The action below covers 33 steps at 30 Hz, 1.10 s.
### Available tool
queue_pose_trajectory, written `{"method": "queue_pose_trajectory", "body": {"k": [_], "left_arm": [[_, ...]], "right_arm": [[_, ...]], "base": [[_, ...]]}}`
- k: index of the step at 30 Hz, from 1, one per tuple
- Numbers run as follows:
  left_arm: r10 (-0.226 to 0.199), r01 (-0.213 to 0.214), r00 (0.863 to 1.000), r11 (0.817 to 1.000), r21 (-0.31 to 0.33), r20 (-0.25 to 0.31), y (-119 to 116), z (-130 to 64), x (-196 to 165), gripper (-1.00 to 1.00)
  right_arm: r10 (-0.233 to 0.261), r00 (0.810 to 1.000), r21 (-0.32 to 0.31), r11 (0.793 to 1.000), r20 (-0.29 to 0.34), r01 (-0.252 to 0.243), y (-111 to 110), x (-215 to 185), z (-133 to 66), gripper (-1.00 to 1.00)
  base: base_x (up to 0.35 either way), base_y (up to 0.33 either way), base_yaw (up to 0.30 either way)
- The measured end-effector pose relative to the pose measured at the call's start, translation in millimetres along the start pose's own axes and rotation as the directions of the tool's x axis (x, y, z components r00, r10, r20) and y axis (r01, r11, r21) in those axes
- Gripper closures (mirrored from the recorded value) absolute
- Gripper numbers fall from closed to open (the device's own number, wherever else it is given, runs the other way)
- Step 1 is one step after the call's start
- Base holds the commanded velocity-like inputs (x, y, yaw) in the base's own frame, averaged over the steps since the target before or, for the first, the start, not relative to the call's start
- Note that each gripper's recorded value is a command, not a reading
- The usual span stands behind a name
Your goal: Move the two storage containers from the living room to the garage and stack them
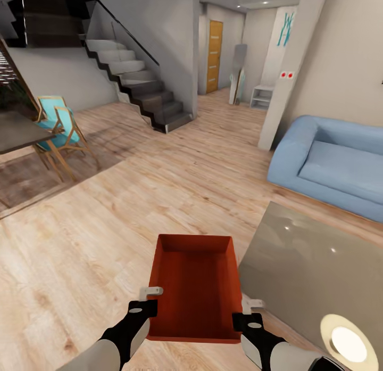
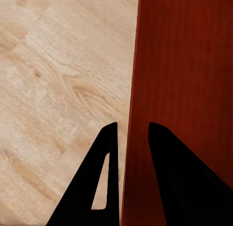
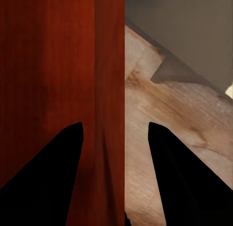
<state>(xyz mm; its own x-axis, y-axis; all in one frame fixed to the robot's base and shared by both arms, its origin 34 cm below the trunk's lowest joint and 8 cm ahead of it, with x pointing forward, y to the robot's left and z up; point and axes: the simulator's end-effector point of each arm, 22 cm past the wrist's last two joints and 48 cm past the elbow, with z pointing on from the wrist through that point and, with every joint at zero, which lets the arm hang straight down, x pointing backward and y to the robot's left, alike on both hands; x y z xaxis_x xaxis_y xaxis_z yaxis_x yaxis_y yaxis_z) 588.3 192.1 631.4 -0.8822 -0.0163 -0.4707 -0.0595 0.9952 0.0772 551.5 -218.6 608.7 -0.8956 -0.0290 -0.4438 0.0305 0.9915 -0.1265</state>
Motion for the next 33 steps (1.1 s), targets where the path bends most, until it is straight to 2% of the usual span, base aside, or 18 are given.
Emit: {"method": "queue_pose_trajectory", "body": {"k": [33], "left_arm": [[0.000,0.000,1.000,1.000,0.000,0.000,0.0,0.0,0.0,1.00]], "right_arm": [[0.000,1.000,0.000,1.000,0.000,0.000,0.0,0.0,0.0,1.00]], "base": [[0.000,0.000,0.300]]}}
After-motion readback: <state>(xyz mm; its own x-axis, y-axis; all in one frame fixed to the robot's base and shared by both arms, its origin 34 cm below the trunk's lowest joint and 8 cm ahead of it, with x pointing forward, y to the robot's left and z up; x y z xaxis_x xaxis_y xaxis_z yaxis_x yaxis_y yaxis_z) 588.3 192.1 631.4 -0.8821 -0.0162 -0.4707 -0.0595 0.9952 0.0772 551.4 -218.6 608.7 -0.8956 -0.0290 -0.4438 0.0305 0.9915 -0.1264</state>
